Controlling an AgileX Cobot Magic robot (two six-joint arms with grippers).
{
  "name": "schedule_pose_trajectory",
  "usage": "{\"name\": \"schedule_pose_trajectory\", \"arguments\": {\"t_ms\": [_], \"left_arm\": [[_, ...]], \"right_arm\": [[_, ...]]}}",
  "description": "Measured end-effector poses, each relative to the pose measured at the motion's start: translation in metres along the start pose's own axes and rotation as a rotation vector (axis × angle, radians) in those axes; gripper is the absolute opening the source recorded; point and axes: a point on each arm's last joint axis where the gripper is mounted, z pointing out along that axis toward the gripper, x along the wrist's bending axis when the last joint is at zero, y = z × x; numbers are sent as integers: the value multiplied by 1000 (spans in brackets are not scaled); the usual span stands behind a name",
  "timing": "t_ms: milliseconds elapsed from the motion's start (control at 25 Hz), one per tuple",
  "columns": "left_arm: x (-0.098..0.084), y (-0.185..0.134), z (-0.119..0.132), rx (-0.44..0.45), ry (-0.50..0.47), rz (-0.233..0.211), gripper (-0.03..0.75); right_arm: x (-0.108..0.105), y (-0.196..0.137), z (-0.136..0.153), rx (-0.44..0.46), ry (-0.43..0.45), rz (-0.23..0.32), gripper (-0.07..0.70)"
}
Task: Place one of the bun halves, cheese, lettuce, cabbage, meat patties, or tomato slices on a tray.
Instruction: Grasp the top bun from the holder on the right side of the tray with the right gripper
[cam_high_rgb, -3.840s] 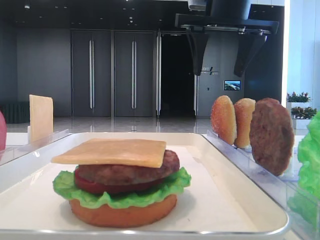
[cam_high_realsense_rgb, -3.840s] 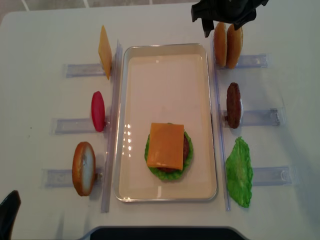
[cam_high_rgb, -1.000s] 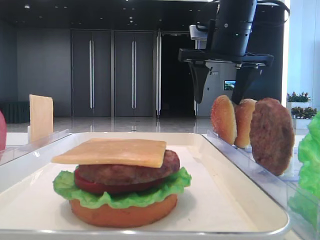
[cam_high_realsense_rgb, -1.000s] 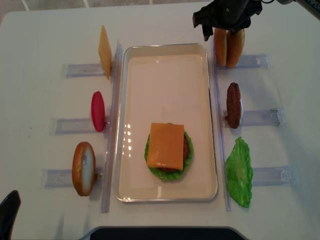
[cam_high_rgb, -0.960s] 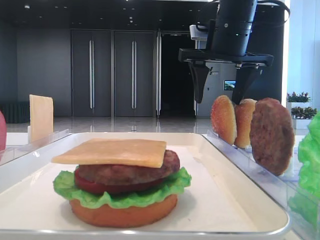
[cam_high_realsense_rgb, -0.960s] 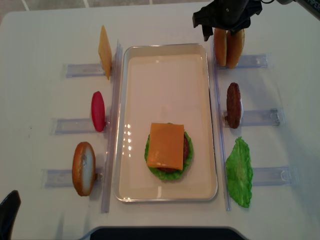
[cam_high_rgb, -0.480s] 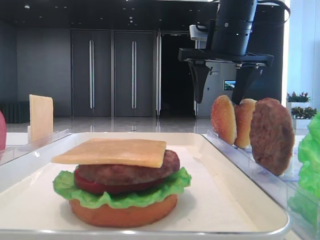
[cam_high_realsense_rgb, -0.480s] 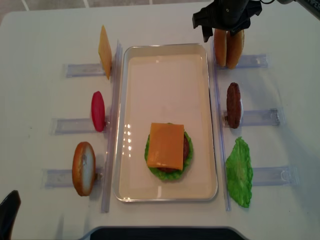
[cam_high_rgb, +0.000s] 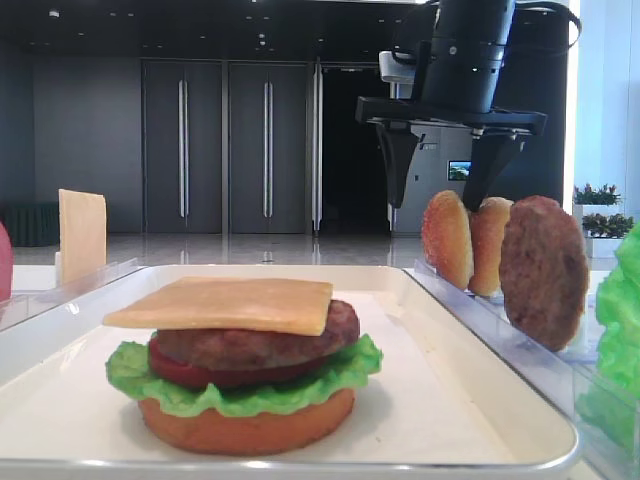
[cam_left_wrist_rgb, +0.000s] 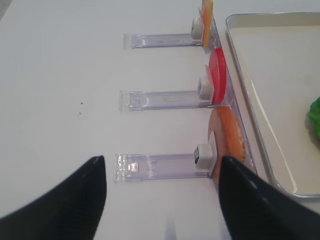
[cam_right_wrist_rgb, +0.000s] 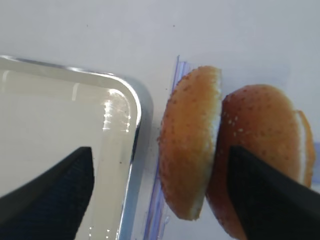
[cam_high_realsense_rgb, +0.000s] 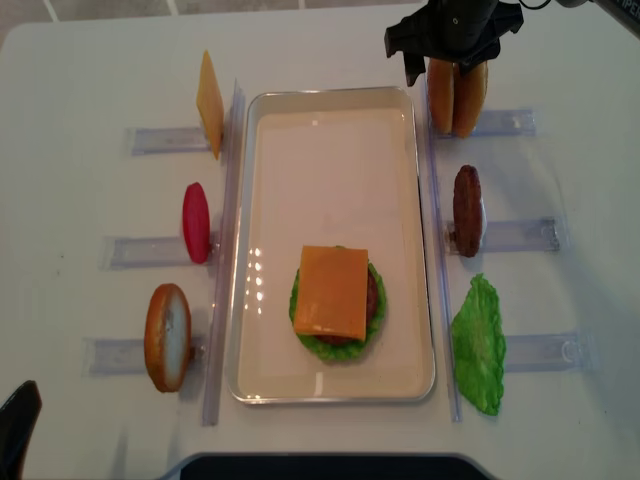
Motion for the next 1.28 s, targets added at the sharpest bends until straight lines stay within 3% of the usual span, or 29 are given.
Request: {"name": "schedule_pose_trajectory", "arguments": {"t_ms": [440, 640, 920, 1280], "left_arm": [[0, 0, 0, 0, 0, 0, 508], [0, 0, 0, 0, 0, 0, 503], [0, 0, 0, 0, 0, 0, 501], [0, 0, 0, 0, 0, 0, 493]], "right_arm": [[-1, 1, 10, 2, -30, -25, 523], [-3, 2, 11, -10, -55, -43, 429], [-6, 3, 11, -21, -87, -64, 241], [-6, 3, 11, -17, -88, -73, 241]]}}
